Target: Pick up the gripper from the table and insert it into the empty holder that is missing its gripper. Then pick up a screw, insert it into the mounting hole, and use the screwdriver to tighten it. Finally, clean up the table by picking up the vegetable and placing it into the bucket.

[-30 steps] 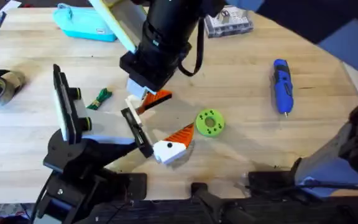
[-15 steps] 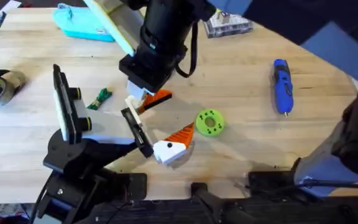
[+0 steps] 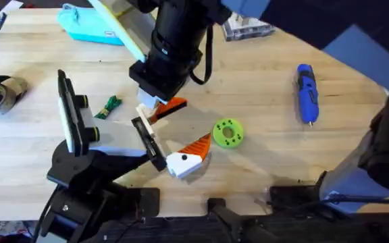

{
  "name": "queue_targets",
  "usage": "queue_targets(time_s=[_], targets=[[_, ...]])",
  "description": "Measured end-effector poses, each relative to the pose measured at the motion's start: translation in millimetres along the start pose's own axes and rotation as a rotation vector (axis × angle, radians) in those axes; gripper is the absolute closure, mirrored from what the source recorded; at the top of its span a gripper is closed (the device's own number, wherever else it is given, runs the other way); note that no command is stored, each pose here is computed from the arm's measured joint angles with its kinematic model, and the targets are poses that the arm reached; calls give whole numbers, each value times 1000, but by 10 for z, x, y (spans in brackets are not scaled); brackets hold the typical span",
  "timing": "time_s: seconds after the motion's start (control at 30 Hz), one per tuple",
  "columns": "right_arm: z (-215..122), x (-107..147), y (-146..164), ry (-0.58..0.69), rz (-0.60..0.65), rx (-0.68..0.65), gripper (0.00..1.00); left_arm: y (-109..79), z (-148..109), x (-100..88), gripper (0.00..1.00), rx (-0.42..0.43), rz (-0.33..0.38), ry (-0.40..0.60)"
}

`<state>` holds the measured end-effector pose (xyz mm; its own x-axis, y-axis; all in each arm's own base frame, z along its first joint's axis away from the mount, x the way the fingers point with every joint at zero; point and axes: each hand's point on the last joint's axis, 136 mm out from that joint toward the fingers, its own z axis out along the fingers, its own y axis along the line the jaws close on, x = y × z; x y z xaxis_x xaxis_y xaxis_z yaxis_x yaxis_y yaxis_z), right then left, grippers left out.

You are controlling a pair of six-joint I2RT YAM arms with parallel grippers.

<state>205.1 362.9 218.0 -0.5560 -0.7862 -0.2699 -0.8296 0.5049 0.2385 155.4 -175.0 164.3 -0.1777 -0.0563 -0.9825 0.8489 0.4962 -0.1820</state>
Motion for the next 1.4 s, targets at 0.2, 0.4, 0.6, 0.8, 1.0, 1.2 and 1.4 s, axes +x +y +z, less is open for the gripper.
queue_targets(time_s=[0.2, 0.4, 0.6, 0.8, 1.0, 1.2, 1.4], targets=[[31, -11, -1, 3, -1, -1, 995, 8, 0, 1, 10, -5, -6, 0], [41, -84, -4, -24, -8, 0, 995, 10, 0, -1, 10, -6, -12, -1], [40, -106, -4, -32, -10, 0, 995, 11, 0, 1, 10, -6, -12, 0], [40, -113, -27, -35, -11, 14, 995, 10, 0, -2, 10, -6, -11, -1], [44, -111, -20, -34, -15, 20, 995, 11, 0, -1, 10, -6, -11, -1], [46, -110, -20, -33, -15, 20, 995, 10, 0, -1, 10, -6, -11, -1], [81, -106, -15, -23, -14, 16, 995, 9, 0, 0, 10, -5, -12, 0]])
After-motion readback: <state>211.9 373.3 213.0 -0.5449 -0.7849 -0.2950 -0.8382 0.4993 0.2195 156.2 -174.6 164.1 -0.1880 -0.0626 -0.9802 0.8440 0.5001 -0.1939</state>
